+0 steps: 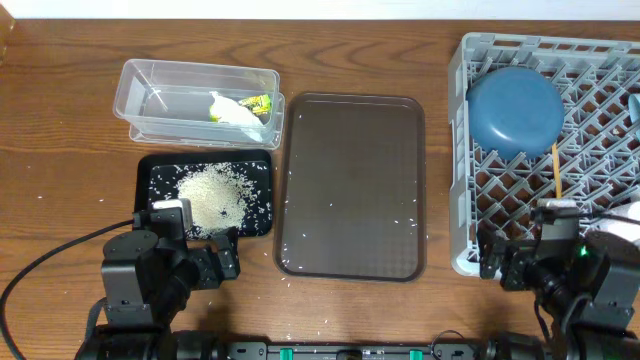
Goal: Sort waste into correct bins and load items into the dishwasher rack
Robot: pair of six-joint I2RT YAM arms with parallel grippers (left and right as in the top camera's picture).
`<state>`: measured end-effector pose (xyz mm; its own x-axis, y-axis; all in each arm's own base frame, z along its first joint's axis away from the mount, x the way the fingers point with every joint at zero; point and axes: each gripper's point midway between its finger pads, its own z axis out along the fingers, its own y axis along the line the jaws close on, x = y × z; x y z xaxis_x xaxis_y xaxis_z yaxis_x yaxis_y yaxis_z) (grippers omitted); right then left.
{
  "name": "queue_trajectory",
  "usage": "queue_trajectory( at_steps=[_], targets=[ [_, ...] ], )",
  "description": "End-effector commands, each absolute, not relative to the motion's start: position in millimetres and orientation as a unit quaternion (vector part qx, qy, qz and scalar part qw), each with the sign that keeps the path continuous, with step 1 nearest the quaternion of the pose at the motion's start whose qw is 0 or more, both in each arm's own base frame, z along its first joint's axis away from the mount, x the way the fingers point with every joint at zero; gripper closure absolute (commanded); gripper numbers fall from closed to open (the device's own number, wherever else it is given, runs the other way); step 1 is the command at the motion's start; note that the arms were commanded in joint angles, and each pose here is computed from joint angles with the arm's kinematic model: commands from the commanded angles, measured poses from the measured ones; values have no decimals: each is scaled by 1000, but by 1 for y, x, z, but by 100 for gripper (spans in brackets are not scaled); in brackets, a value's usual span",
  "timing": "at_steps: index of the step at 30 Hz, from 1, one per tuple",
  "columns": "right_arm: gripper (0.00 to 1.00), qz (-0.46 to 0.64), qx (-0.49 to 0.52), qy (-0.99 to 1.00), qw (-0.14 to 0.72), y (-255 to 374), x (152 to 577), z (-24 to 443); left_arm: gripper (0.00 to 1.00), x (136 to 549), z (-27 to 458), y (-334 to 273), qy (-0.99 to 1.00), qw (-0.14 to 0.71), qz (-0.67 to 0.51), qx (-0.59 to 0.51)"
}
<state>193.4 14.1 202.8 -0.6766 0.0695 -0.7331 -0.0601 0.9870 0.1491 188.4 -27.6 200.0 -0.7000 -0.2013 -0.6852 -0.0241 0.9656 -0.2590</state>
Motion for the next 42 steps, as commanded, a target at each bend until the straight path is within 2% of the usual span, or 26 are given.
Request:
queue_trajectory(
  at_steps=[1,8,19,27,32,38,42],
  targets=[
    [1,90,-17,903,420,24,187,209,3,188,198,-25,915,382,-112,-67],
    [1,50,-56,874,481,22,174,226,2,188,198,-25,915,382,-112,-67],
    [1,45,-95,738,667,33,220,237,2,188,198,-25,915,382,-112,-67],
    [1,26,-96,642,760,30,234,236,2,188,198,-25,915,382,-112,-67],
    [1,26,-95,647,756,30,241,211,2,188,198,-26,915,382,-112,-67],
    [1,38,-92,724,683,31,244,159,2,188,198,-25,915,382,-112,-67],
    [1,38,-92,724,683,31,244,159,2,188,198,-25,915,382,-112,-67]
  ],
)
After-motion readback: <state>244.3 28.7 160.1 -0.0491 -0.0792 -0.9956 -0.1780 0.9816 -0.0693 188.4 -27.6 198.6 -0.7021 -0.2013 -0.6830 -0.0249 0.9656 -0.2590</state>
